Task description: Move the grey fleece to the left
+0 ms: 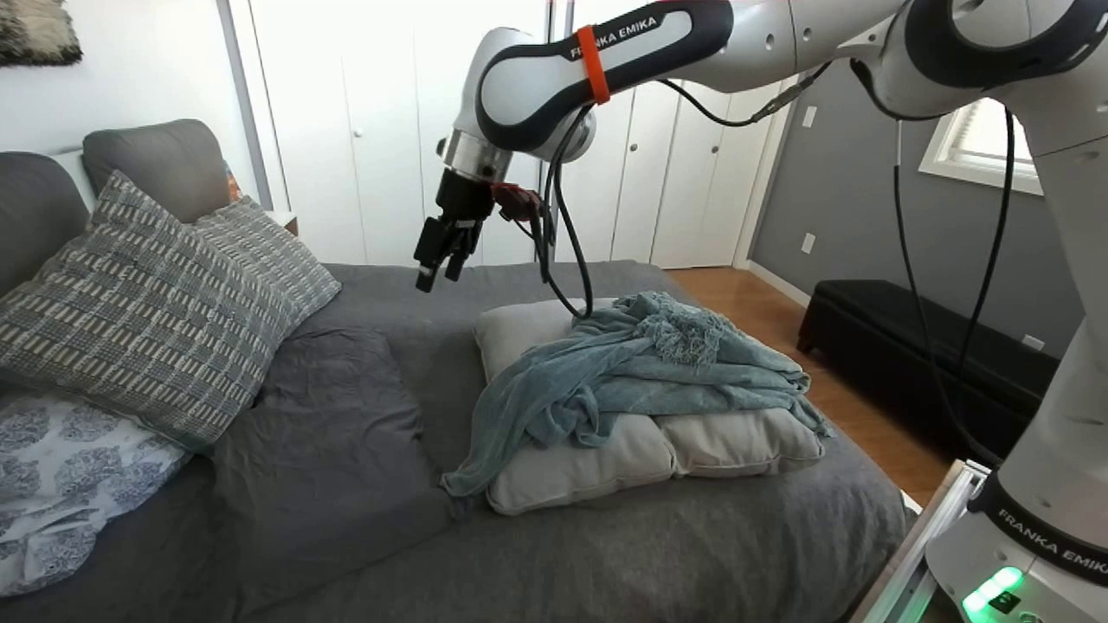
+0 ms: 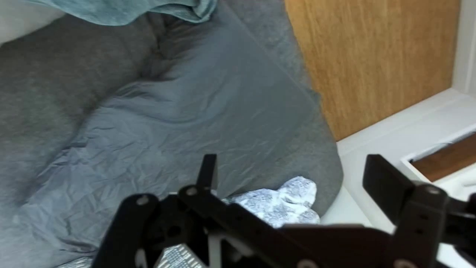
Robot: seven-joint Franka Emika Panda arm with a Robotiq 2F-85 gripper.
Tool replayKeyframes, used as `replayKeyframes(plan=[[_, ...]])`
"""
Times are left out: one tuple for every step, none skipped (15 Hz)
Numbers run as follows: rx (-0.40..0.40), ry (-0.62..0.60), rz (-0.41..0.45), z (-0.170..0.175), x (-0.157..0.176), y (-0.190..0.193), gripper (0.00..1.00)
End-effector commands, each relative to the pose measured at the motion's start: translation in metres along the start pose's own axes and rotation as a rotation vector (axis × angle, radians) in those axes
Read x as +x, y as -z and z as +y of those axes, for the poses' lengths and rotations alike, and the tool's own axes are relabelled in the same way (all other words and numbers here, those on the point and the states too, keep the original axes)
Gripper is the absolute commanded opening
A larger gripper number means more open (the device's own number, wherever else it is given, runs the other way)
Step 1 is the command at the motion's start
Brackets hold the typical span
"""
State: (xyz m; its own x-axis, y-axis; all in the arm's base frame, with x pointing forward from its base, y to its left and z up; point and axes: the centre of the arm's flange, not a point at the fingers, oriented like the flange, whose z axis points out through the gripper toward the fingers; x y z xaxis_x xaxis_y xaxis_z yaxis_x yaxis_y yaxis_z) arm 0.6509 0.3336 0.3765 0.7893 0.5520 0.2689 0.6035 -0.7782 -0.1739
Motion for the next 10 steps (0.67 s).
replayKeyframes(plan=[[-0.193, -0.006, -0.032, 0.026, -0.034, 0.038, 1.0], [-0.243, -0.022, -0.02, 0.04, -0.047, 0.052, 1.0], [-0.291, -0.043, -0.016, 0.055, -0.061, 0.065, 1.0], [-0.336, -0.067, -0.016, 0.068, -0.077, 0.08, 1.0], [-0.364, -0.116, 0.024, 0.079, -0.091, 0.095, 1.0], [-0.387, -0.159, 0.057, 0.092, -0.104, 0.108, 1.0], [-0.412, -0.206, 0.081, 0.102, -0.119, 0.119, 1.0], [-0.439, -0.249, 0.108, 0.113, -0.134, 0.13, 1.0], [-0.46, -0.297, 0.13, 0.121, -0.149, 0.139, 1.0], [-0.476, -0.339, 0.155, 0.131, -0.166, 0.147, 1.0]])
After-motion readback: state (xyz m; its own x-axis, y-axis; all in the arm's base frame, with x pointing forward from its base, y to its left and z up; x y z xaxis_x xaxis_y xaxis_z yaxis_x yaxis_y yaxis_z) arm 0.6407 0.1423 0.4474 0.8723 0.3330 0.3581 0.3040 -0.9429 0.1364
